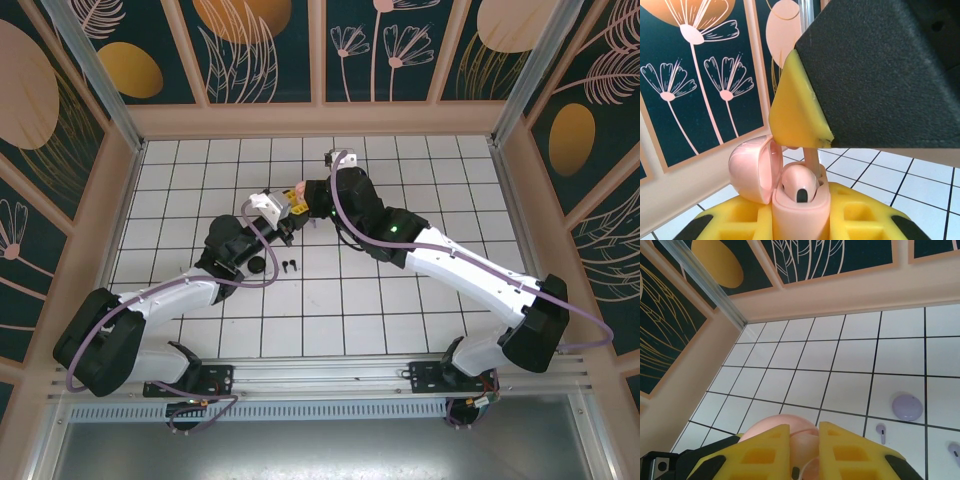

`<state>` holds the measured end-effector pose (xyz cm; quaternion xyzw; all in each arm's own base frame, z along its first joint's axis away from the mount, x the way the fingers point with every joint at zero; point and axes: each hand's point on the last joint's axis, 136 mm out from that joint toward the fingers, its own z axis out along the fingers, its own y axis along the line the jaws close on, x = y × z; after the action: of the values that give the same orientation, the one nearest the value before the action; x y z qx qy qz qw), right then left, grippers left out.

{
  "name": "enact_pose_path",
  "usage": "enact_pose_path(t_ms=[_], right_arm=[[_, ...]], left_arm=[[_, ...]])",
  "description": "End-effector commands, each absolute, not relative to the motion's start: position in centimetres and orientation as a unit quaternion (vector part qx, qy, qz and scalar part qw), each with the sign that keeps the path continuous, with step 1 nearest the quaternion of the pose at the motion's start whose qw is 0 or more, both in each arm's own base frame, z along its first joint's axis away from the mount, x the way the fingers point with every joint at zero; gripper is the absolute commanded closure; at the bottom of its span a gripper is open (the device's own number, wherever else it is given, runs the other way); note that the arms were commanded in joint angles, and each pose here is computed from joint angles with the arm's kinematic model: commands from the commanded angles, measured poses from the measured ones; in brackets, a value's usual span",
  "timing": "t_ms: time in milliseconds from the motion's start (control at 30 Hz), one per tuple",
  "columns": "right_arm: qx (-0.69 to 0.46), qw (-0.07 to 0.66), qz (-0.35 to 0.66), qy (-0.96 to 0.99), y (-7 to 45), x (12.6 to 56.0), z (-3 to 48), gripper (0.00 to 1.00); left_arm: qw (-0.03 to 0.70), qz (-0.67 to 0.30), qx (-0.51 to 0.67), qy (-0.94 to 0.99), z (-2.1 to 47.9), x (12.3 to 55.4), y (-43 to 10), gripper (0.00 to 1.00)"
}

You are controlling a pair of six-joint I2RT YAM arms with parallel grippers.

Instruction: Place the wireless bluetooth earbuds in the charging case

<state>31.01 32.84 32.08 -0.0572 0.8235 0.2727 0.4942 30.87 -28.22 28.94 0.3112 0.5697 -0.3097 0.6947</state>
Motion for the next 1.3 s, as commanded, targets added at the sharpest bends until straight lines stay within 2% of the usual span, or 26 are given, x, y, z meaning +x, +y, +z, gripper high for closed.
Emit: enact_pose_path(t_ms=[0,300,533,767,1000,1133,1267], right_arm=[[-0.075,0.453,0.263,0.849,33.6,30.5,29.3,0.83],[-0.081,0.443,0.267,0.852,34.4,30.5,29.1,0.8],[-0.075,0.444,0.268,0.851,34.4,30.7,29.6,0.69],[-0.063,0.447,0.274,0.849,34.6,31.0,30.2,0.65],[-0.042,0.473,0.307,0.825,33.4,30.3,34.5,0.42],[-0.032,0.486,0.33,0.808,31.4,29.1,37.4,0.37],[-0.037,0.474,0.322,0.819,30.7,29.8,37.1,0.37]], left_arm=[[0.746,-0.344,0.318,0.473,34.9,28.2,-28.5,1.0],[0.742,-0.352,0.31,0.478,34.5,28.5,-28.7,1.0],[0.739,-0.355,0.311,0.481,34.2,28.7,-28.8,1.0],[0.736,-0.361,0.308,0.483,34.1,28.7,-28.8,1.0],[0.735,-0.358,0.306,0.488,33.7,28.8,-28.8,1.0],[0.732,-0.354,0.308,0.494,33.3,28.9,-28.8,1.0],[0.729,-0.352,0.317,0.495,32.9,28.8,-29.0,1.0]])
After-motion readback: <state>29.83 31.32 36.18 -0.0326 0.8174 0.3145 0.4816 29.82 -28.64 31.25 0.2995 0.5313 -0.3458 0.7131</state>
